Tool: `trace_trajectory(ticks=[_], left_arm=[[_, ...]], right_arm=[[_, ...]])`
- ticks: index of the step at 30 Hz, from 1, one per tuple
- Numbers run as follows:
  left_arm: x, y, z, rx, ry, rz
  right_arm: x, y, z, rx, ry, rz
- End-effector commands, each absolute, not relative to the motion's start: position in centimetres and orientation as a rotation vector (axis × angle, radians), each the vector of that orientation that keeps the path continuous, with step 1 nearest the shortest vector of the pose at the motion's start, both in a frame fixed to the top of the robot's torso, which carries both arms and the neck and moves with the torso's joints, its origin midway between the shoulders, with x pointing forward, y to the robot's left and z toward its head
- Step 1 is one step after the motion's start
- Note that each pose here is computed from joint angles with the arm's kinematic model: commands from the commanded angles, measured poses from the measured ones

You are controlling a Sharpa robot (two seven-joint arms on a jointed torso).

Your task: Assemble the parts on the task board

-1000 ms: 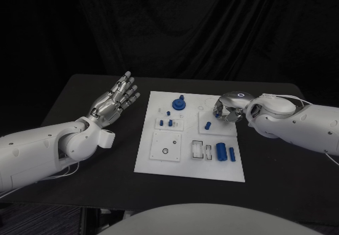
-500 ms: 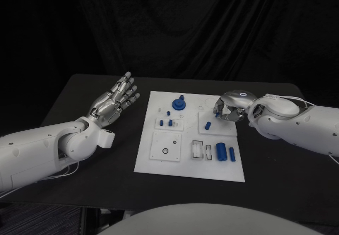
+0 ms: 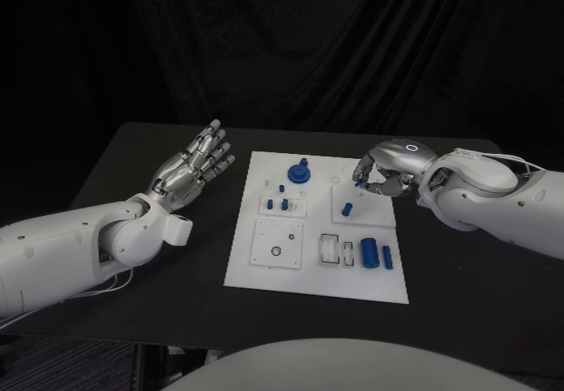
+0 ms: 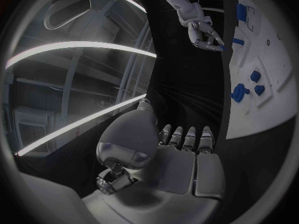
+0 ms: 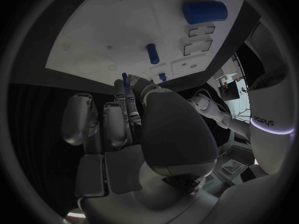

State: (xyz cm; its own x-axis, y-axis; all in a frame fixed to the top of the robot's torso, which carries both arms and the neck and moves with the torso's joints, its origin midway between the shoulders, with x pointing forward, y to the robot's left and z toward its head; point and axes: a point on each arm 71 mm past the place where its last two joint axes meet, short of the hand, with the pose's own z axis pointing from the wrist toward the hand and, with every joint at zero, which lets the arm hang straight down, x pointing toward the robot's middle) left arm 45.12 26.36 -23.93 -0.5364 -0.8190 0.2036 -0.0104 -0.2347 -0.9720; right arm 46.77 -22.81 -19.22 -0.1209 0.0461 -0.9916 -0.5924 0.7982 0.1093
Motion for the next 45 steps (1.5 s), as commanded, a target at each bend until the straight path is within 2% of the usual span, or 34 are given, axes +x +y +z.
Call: trace_trajectory(ticks=[1,10,23,33,45], left_arm=[[45.0,26.3,-23.3,-0.968,1.358,-1.893],[45.0,26.2,-23.3,-0.967,1.357,-1.896],[45.0,25.7,-23.2,-0.954,1.343,-1.909],[45.1,25.4,-23.3,-0.956,1.355,-1.913],[45.1,25.4,-23.3,-0.958,1.361,-1.914]], right_arm=[[45.9,-21.6,-18.7,-0.442,1.595,0.605],[42.6,-16.1,-18.9,-0.591,1.602,0.713],[41.7,-11.1,-21.4,-0.734,1.632,0.737],[42.0,-9.2,-22.6,-0.770,1.658,0.740],[42.1,-8.6,-23.6,-0.780,1.676,0.743]])
